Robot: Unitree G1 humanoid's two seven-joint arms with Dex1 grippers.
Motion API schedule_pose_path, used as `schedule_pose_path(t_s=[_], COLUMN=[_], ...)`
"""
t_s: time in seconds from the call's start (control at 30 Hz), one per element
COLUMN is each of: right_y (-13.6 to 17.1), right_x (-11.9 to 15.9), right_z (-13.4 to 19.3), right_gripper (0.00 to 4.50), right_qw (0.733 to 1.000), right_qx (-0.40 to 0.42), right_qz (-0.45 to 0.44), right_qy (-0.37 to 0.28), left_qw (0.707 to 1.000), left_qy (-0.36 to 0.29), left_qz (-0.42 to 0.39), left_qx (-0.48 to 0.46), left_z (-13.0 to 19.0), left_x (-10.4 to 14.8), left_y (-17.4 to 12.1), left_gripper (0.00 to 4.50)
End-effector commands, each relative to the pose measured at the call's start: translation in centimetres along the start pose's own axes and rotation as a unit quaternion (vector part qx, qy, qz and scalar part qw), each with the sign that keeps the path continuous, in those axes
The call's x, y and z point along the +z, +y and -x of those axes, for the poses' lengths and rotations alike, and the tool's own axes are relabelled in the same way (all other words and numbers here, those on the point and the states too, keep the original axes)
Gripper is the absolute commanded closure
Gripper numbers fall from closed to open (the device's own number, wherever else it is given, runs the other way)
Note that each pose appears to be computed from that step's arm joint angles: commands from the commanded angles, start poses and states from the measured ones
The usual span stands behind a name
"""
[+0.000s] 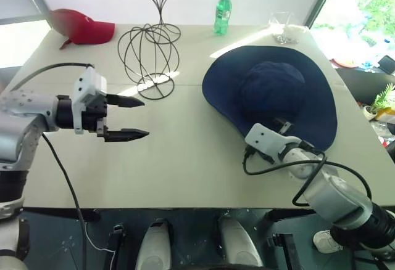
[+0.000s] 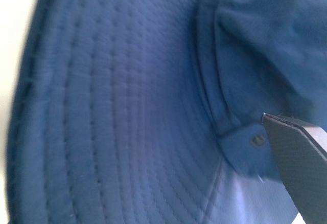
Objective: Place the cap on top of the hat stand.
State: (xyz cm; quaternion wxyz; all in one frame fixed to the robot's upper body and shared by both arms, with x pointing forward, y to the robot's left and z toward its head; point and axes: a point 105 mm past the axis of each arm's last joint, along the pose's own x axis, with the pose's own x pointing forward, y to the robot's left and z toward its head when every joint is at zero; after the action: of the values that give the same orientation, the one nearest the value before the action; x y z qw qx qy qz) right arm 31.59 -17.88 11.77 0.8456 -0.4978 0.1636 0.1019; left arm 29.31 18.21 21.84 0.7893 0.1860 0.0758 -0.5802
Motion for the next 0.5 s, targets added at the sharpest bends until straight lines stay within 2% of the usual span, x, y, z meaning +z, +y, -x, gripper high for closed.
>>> schedule_pose_path(t_s=[0.03, 0.27, 0.37, 0.5], right_y=[-0.4, 0.7, 1.6, 2.0], right_x=[0.3, -1.4, -1.8, -2.2], right_z=[-0.7, -2.3, -2.6, -2.5], right_gripper=[0.04, 0.04, 0.87, 2.82], right_qw=[1.000, 0.999, 0.999, 1.000], right_qx=[-0.022, -0.036, -0.025, -0.017], right_qz=[-0.019, 0.019, 0.022, 0.019], right_qy=[-0.005, 0.011, 0.009, 0.006], left_qw=[1.000, 0.999, 0.999, 0.999], left_qy=[-0.010, -0.021, -0.022, -0.023], left_qz=[-0.027, -0.028, -0.028, -0.027], left_qx=[0.007, 0.005, 0.005, 0.004], left_z=[0.0, -0.2, -0.2, -0.1], left_x=[1.1, 1.3, 1.3, 1.2], left_y=[0.4, 0.3, 0.1, 0.0], left_gripper=[0.05, 0.05, 0.00, 0.00])
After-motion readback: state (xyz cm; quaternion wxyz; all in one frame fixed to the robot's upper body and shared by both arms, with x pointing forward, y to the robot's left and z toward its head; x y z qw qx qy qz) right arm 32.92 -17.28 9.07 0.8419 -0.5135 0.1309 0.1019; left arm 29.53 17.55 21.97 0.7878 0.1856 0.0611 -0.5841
